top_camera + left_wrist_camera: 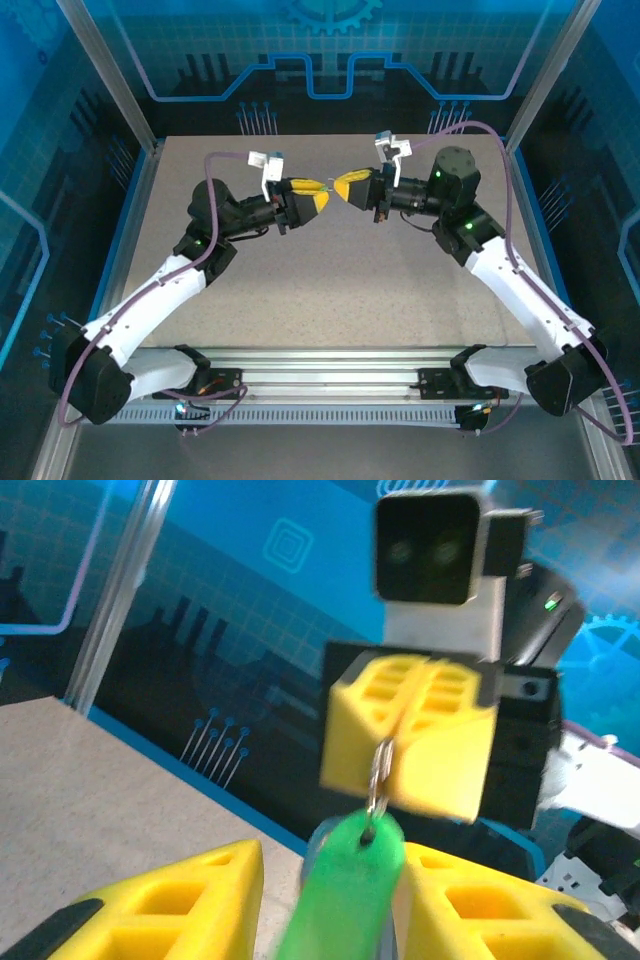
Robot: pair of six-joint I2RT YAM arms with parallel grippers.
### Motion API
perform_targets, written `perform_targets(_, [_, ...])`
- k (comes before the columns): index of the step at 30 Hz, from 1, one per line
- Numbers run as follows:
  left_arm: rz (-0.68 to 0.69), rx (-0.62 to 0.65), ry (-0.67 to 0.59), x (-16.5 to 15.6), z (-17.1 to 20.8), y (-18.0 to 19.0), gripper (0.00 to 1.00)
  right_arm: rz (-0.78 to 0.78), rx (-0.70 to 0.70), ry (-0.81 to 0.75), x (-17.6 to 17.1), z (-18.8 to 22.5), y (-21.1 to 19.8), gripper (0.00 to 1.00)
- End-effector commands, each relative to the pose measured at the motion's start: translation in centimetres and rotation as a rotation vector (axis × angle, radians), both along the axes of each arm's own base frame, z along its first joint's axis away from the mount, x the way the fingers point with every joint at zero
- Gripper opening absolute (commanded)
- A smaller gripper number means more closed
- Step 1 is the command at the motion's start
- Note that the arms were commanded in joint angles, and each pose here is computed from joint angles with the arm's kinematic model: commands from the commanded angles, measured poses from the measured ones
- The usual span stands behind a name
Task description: Remove the keys from the keyring
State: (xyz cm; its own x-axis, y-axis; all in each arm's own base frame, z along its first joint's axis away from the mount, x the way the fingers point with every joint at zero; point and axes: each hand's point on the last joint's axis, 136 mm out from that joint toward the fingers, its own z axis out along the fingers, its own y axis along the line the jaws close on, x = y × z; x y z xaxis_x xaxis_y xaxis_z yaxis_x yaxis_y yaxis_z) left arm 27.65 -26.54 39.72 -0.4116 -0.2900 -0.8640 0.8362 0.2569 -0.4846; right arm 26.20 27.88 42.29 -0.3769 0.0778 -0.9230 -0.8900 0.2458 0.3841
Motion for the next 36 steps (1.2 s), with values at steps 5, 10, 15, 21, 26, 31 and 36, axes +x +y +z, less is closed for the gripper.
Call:
perform_targets(5, [0.07, 0.019, -0.033, -0.7, 1.4, 3.0, 0.39, -0.007, -0.362, 0.066, -1.0, -3.6, -1.9, 0.0])
perform_targets(10, [0.012, 0.075, -0.04, -1.2, 1.8, 2.5, 0.4, 0.018, -0.482, 0.092, -1.7, -4.1, -2.7, 0.0])
perform_targets(15, [-0.077, 0.125, -0.012, -1.5, 1.5, 1.5, 0.41, 0.036, -0.581, 0.134, -1.8, -5.1, -2.8, 0.0])
perform_targets(21, [-0.162, 0.168, 0.029, -1.5, 0.3, 0.6, 0.48, 0.08, -0.631, 0.159, -1.6, -5.7, -2.0, 0.0])
perform_targets(26, [-0.186, 0.211, 0.05, -1.2, -0.9, 0.2, 0.49, 0.131, -0.653, 0.145, -1.8, -5.8, -0.8, 0.0])
perform_targets(31, [-0.244, 0.217, 0.067, -1.5, -1.3, -0.2, 0.48, 0.156, -0.651, 0.14, -1.7, -5.6, 0.0, 0.0])
perform_targets(36, [-0.266, 0.225, 0.074, -1.6, -1.7, -0.5, 0.47, 0.175, -0.638, 0.131, -1.7, -5.4, 0.5, 0.0])
